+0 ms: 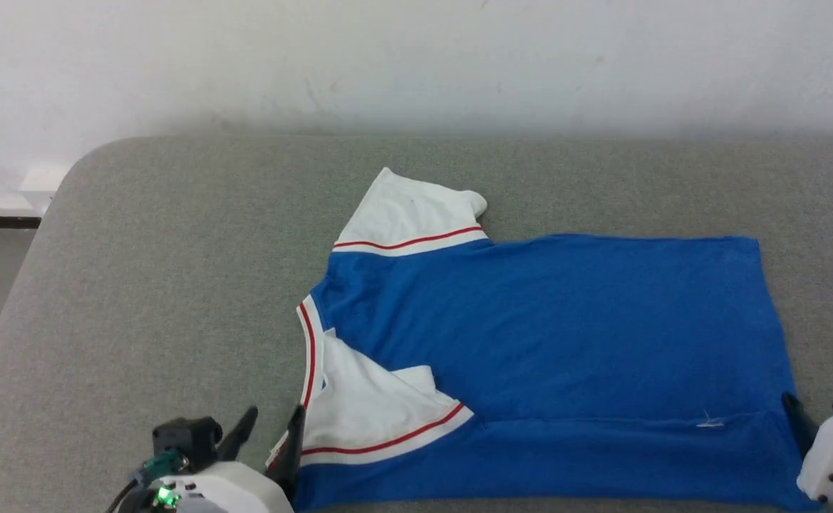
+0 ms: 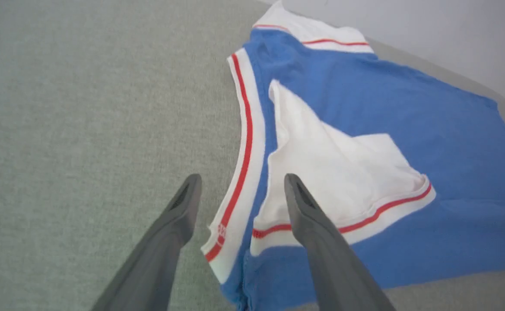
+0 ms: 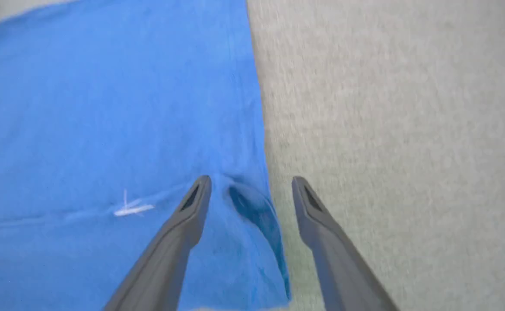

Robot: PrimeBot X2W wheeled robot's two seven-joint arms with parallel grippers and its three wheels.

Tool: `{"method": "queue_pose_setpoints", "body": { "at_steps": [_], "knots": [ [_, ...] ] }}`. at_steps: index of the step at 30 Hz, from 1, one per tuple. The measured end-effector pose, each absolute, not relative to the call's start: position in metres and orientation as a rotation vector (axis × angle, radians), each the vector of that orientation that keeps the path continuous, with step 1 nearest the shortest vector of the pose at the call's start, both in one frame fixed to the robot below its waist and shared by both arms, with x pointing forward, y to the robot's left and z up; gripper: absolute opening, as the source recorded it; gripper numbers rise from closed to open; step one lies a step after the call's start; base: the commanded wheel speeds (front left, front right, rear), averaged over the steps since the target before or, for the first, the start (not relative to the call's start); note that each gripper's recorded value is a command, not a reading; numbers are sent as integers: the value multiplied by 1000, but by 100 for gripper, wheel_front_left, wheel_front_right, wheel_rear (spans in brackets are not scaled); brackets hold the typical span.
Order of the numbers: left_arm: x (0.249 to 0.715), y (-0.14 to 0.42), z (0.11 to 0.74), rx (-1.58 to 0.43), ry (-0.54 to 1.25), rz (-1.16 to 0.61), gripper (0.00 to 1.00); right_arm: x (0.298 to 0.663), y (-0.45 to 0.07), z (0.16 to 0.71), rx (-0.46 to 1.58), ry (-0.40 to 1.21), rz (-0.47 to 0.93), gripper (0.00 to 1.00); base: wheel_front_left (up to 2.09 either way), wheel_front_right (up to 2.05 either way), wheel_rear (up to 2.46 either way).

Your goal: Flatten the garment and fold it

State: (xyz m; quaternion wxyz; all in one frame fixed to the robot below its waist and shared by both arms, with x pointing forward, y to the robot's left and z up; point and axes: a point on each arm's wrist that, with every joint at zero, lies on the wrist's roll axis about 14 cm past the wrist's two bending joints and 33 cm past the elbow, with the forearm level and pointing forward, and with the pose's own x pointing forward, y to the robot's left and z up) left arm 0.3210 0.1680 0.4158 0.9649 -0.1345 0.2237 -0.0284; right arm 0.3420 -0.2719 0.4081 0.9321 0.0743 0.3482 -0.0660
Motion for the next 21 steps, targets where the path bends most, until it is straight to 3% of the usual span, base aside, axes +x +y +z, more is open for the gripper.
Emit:
{"method": "queue_pose_setpoints", "body": {
  "at_steps": [6, 13, 21],
  "knots": [
    [353, 173, 488, -198, 109, -88, 100, 383, -256, 482, 43, 347, -29, 100, 0, 0, 0],
    [372, 168, 558, -132, -155, -104, 100, 389, -238, 558, -37, -56, 36, 100, 0, 0, 0],
    [384, 145, 553, -117, -162, -197, 100, 382, -227, 569, -19, -170, 21, 100, 0, 0, 0]
  ]
}}
